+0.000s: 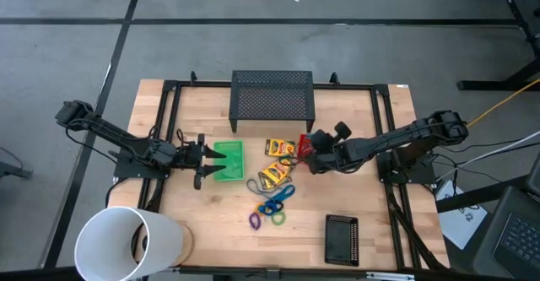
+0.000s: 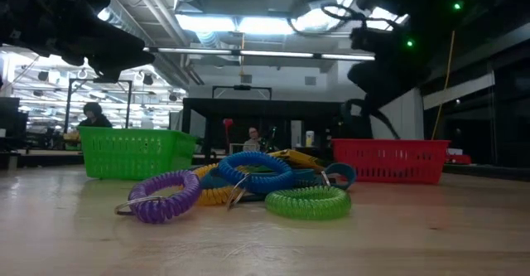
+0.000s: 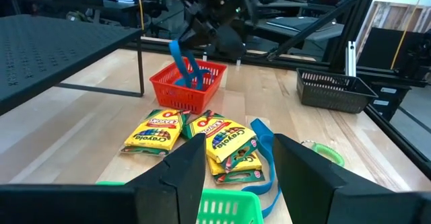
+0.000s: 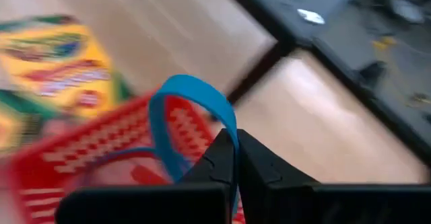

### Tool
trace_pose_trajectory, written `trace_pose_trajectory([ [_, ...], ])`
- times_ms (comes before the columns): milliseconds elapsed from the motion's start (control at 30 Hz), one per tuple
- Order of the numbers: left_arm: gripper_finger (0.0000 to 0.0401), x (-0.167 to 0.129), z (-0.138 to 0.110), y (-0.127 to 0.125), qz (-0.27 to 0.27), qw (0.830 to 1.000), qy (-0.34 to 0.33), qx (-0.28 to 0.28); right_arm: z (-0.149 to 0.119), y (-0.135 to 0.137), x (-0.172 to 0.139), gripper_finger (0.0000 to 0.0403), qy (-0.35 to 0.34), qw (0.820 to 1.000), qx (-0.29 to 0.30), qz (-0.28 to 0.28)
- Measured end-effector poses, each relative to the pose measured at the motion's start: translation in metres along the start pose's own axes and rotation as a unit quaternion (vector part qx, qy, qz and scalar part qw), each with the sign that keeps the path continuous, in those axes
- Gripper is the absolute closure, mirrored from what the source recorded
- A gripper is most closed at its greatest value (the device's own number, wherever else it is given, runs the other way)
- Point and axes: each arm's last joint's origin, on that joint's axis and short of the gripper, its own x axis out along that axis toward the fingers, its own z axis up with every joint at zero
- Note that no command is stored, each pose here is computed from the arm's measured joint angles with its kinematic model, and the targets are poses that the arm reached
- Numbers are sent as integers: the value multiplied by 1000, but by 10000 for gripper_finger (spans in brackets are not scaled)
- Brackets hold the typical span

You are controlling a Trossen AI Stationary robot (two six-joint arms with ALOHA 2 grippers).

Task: Pick & Place Office Desk Supplies
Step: Put the blue rubber band into the red bin

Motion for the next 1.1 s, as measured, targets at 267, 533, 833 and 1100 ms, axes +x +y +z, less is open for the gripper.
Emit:
trace_pose_trajectory([
  [267, 232, 0, 0, 0, 0, 1000, 0, -2, -1, 3, 4, 401, 38, 998, 13, 57],
  [533, 232, 0, 0, 0, -1, 1000, 0, -13, -18, -5, 19, 402, 98, 993, 27, 62],
  [833, 232, 0, 0, 0, -2, 1000, 0, -15, -30, -7, 24, 402, 151, 984, 33, 92],
  [1100, 232, 0, 0, 0, -3, 1000, 1, -15, -29, -8, 26, 383, 146, 984, 53, 85],
])
